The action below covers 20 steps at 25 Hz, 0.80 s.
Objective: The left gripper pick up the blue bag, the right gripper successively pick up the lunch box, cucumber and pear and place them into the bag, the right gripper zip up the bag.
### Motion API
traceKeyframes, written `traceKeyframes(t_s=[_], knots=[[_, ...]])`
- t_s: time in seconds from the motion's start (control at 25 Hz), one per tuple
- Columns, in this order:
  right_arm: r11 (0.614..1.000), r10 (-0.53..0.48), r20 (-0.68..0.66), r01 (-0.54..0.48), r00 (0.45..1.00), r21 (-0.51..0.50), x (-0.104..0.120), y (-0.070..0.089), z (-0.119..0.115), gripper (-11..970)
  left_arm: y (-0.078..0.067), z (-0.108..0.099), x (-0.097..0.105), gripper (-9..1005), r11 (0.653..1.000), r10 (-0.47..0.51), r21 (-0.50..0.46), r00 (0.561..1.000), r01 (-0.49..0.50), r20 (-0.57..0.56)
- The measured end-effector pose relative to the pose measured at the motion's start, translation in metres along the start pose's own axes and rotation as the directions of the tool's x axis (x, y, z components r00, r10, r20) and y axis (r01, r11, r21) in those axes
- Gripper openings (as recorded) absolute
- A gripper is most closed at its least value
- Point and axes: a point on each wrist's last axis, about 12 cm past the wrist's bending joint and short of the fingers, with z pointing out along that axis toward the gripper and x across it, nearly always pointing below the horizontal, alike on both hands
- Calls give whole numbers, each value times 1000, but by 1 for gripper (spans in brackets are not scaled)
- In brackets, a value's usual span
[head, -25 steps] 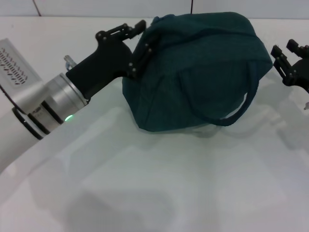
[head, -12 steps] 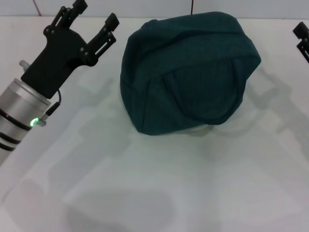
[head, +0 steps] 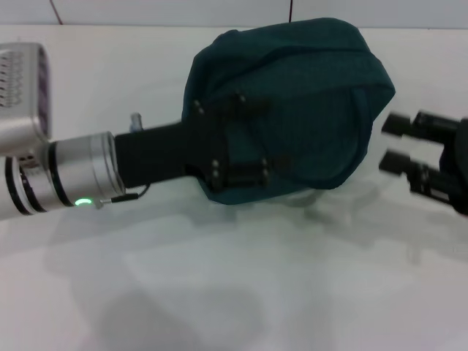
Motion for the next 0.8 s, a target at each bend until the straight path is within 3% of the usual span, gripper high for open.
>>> traceKeyframes(t_s=[0.12, 0.36, 0.8], knots=[[999, 8, -24, -10, 1000, -51, 1, 6, -4, 513, -4, 3, 3, 829, 999, 5, 48, 999, -3, -41], [1000, 14, -56, -15, 998, -23, 8, 12, -18, 514, -9, 7, 7, 829, 998, 19, 64, 999, -16, -50], [1000, -10, -113, 8, 994, -20, 3, 6, -29, 513, -12, 12, 7, 829, 998, 4, 69, 999, -2, -38]])
